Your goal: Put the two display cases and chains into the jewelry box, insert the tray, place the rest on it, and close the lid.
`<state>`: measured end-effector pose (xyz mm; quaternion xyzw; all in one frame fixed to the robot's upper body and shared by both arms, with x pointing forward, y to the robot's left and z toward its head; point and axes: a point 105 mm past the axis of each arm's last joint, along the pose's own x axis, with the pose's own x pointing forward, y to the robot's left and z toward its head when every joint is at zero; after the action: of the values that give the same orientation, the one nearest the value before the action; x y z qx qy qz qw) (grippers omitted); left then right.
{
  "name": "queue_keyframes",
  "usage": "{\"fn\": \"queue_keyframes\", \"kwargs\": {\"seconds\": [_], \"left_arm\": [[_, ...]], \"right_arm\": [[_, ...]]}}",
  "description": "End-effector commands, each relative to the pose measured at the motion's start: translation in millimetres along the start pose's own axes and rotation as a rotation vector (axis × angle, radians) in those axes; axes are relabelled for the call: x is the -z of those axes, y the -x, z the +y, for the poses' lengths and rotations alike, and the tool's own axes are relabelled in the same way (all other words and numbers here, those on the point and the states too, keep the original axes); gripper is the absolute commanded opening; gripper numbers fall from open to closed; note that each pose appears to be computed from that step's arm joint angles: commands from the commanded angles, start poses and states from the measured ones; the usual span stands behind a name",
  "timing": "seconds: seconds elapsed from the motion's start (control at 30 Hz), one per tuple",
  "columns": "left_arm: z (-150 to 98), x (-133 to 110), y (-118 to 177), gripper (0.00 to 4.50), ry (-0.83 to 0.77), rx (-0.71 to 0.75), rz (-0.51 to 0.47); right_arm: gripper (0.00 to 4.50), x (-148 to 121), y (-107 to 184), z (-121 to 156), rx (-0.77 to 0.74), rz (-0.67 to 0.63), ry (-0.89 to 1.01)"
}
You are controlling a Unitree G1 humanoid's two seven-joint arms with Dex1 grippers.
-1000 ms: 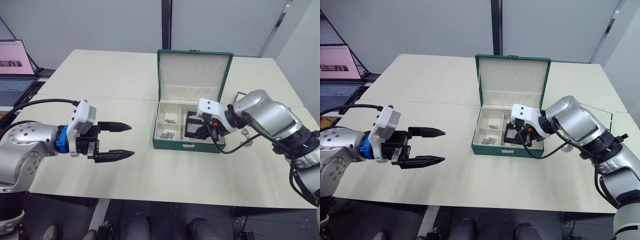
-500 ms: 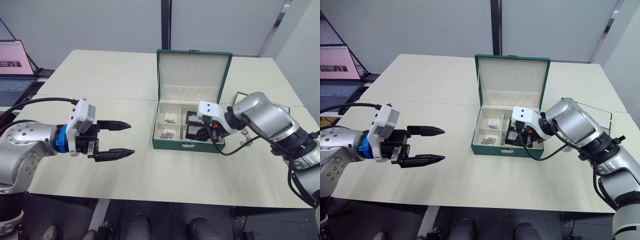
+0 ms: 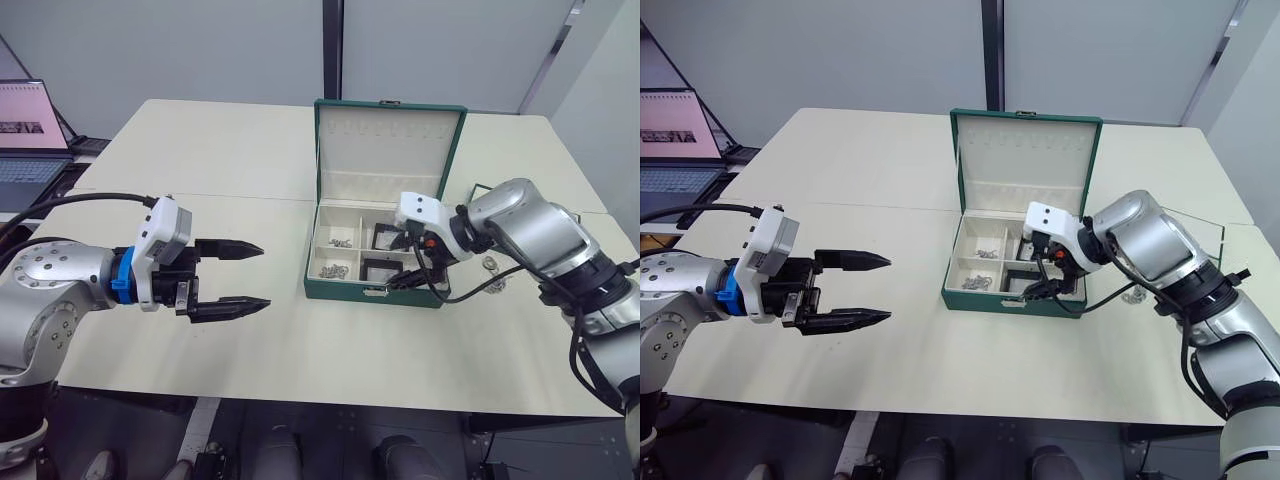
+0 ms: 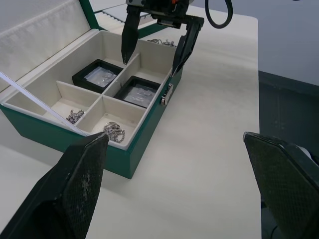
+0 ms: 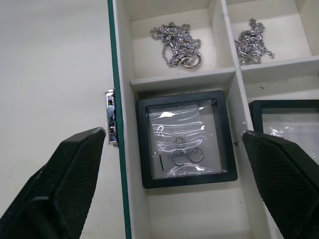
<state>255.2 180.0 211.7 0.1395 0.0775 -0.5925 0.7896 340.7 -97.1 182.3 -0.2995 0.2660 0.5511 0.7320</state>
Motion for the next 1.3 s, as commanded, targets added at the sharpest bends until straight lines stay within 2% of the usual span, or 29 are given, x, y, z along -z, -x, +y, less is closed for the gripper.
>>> {"fn": "queue_keyframes", "kwargs": {"seconds": [0.03, 0.13, 0.23, 0.37, 0.6, 0.73, 0.87, 1.07, 1.2, 1.3], "left_arm": [[4, -2, 2, 4.5, 0.01, -0.032, 0.038], [7, 1, 1, 4.5, 0.054, -0.061, 0.07], [12, 6, 2, 4.5, 0.035, -0.124, 0.091], [9, 10, 3, 4.5, 0.042, -0.131, 0.079], [2, 9, 17, 4.5, 0.058, -0.102, 0.057], [-1, 19, 26, 4.5, 0.088, -0.111, 0.071], [-10, 30, 31, 4.5, 0.131, -0.064, 0.06], [-14, 35, 34, 4.5, 0.136, -0.056, 0.074], [-13, 31, 31, 4.5, 0.099, -0.04, 0.078], [-11, 17, 29, 4.5, 0.055, -0.009, 0.07]], "right_arm": [[4.45, -26, 26, -5, 0.098, -0.099, 0.025], [4.45, -24, 43, 12, 0.116, -0.159, -0.024], [4.45, -11, 50, 42, 0.104, -0.191, -0.065], [4.45, 4, 51, 80, 0.104, -0.261, -0.165], [4.45, 40, 47, 122, 0.199, -0.305, -0.338], [4.45, 44, 54, 125, 0.348, -0.462, -0.335], [4.45, 70, 51, 136, 0.463, -0.424, -0.351], [4.45, 78, 48, 150, 0.481, -0.421, -0.352], [4.45, 75, 44, 153, 0.446, -0.438, -0.363], [4.45, 76, 48, 149, 0.42, -0.426, -0.357]]}}
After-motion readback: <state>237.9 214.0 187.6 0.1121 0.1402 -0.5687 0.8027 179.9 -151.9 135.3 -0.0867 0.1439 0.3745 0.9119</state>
